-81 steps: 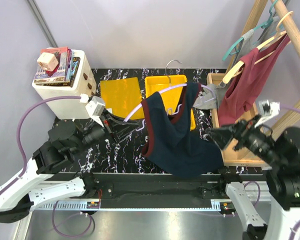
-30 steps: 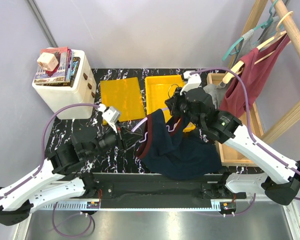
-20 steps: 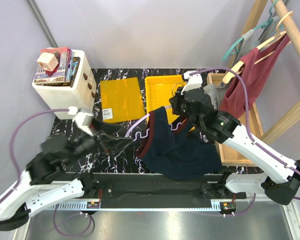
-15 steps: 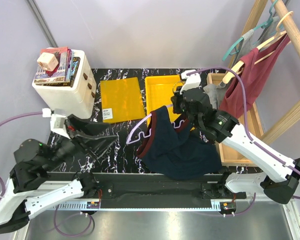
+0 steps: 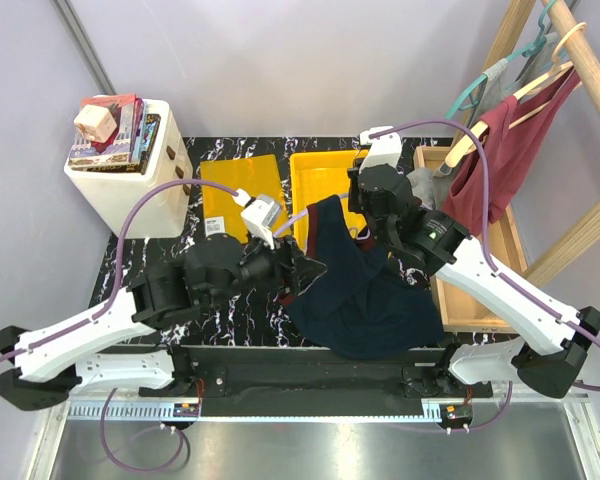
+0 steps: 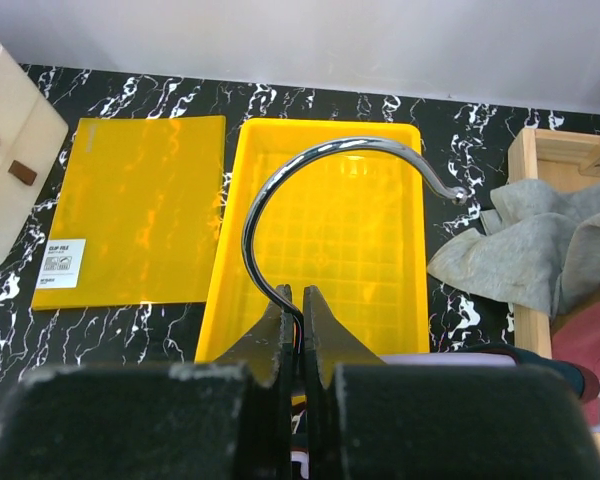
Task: Remove the tank top from the hanger
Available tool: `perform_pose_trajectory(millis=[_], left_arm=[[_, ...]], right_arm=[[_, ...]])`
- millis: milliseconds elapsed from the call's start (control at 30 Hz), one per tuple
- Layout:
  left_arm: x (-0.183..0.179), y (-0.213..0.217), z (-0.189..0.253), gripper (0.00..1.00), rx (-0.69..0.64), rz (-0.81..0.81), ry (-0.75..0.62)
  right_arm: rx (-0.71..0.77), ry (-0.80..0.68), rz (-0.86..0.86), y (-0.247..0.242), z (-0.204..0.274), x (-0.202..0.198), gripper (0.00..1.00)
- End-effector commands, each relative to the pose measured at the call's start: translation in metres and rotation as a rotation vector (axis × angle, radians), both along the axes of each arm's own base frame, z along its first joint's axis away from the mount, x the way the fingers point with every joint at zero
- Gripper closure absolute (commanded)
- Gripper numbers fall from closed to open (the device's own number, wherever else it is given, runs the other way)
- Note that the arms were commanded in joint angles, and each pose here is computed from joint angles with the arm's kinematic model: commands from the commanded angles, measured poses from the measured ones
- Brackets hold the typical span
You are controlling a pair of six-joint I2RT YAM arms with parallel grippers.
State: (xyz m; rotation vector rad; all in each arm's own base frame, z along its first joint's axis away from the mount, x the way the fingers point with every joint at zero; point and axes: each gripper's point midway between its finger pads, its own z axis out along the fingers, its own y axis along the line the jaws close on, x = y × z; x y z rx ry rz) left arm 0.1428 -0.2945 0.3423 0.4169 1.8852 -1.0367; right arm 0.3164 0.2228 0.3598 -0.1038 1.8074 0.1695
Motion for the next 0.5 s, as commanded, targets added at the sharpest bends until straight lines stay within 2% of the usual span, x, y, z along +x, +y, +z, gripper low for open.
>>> perform_pose_trajectory(millis=[0,100,333,400,467], left_arm=[[0.034,0.015,0.036,0.34,-0.044,0.251,-0.095],[0.046,0.017,0.025,0.41,-0.004,0.324,-0.100],[0.063,0.001,0.026,0.41,0.026,0.363,-0.160],[0.068,-0.003,0.030,0.50,0.011,0.378,-0.189],[0.073,-0.004,0.030,0.54,0.014,0.399,-0.201]], right_arm=[[0.107,-0.088,-0.070,-0.012,0.040,0.001,1.00],[0.117,-0.091,-0.044,-0.010,0.042,-0.002,1.00],[0.151,-0.084,-0.003,-0.009,0.042,-0.010,1.00],[0.169,-0.080,0.012,-0.008,0.043,-0.014,1.00],[0.184,-0.077,0.030,-0.008,0.044,-0.017,1.00]])
